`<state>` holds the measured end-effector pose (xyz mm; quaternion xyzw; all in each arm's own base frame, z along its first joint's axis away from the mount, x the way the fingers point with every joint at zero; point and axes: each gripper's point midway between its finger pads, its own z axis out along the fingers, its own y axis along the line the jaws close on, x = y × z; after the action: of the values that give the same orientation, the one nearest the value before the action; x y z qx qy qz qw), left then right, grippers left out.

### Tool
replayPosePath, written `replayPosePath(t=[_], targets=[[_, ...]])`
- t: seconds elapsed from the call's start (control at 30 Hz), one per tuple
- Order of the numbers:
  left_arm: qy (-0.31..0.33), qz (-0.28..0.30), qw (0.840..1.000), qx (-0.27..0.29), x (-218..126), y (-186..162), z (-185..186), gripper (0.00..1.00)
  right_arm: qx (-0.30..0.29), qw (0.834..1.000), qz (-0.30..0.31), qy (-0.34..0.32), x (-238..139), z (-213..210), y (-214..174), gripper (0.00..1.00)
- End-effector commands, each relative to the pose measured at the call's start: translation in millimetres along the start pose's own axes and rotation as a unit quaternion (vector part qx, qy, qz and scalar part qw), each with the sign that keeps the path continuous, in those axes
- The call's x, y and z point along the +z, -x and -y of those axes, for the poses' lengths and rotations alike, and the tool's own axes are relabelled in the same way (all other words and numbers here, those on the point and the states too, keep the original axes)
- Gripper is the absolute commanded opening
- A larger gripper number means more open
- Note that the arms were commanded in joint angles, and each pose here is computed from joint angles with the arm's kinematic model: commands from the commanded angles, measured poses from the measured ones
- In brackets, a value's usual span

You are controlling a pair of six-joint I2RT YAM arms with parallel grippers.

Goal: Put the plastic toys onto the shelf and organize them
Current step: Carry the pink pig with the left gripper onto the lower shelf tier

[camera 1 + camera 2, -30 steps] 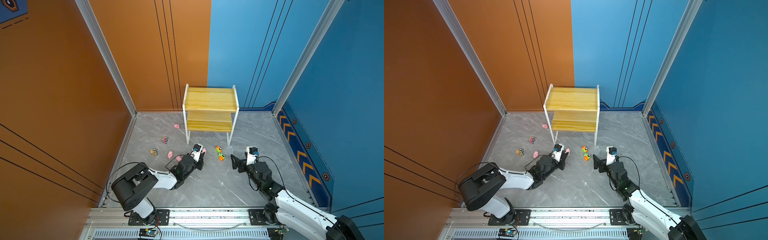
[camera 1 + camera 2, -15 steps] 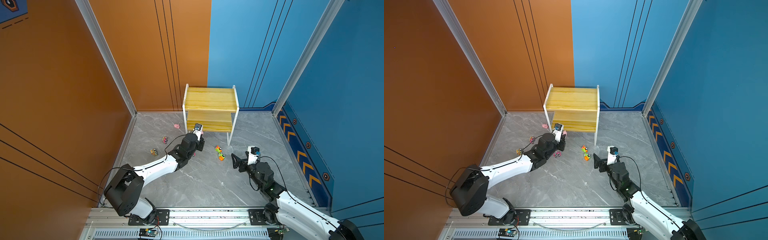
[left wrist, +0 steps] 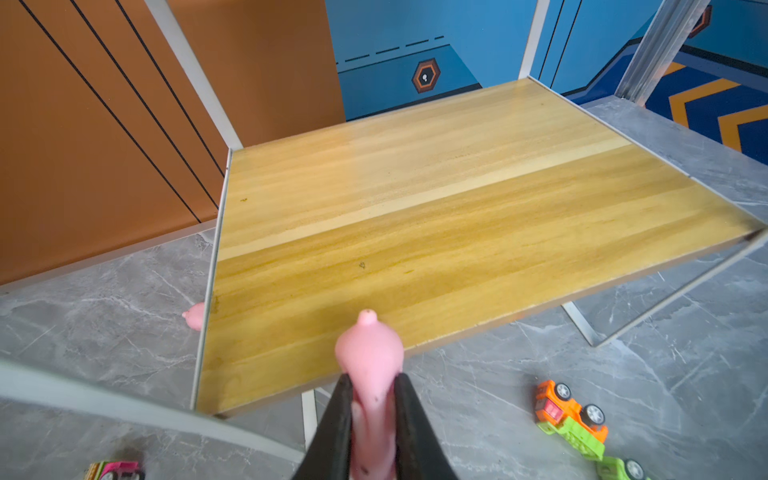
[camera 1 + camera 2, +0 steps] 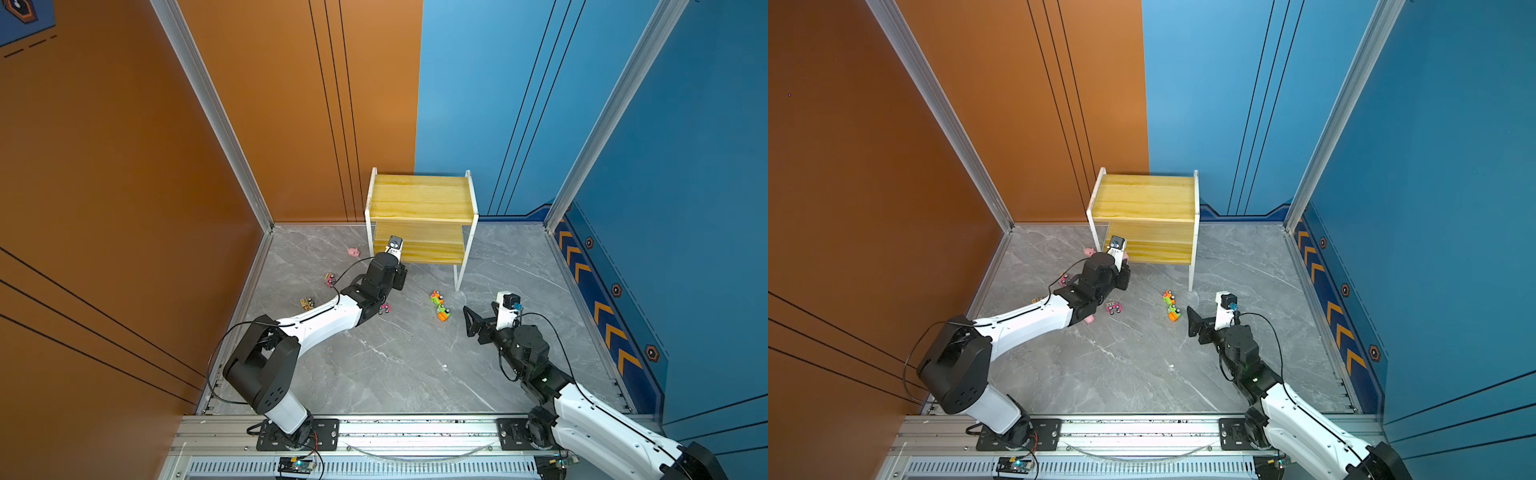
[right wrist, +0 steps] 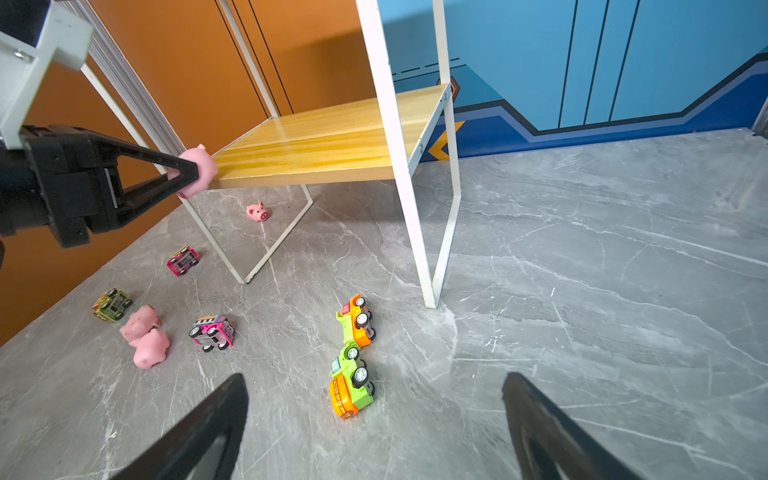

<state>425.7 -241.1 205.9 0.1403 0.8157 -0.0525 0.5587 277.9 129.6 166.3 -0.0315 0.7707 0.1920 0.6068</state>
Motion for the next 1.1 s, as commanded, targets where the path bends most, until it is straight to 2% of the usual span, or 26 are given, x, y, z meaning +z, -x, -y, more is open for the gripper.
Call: replayPosePath(t=[0.0,0.73,1.07], targets=[[0.020,0.018,1.000,0.003,4.2,18.8,-11.0,0.19,-0.013,1.000,-0.007,0.002,-0.8,-0.8,-3.9,0.96],[0.095,0.024,0.995,-0.002,34.9,28.1,-33.9,0.20,-0.014,1.000,-0.014,0.001,3.6,-0.4,-8.7,0.97],[0.101,0.018,0.995,-0.005,41.8,24.0,-39.0,0.23,-0.013,1.000,-0.015,0.003,5.0,-1.2,-8.9,0.96]])
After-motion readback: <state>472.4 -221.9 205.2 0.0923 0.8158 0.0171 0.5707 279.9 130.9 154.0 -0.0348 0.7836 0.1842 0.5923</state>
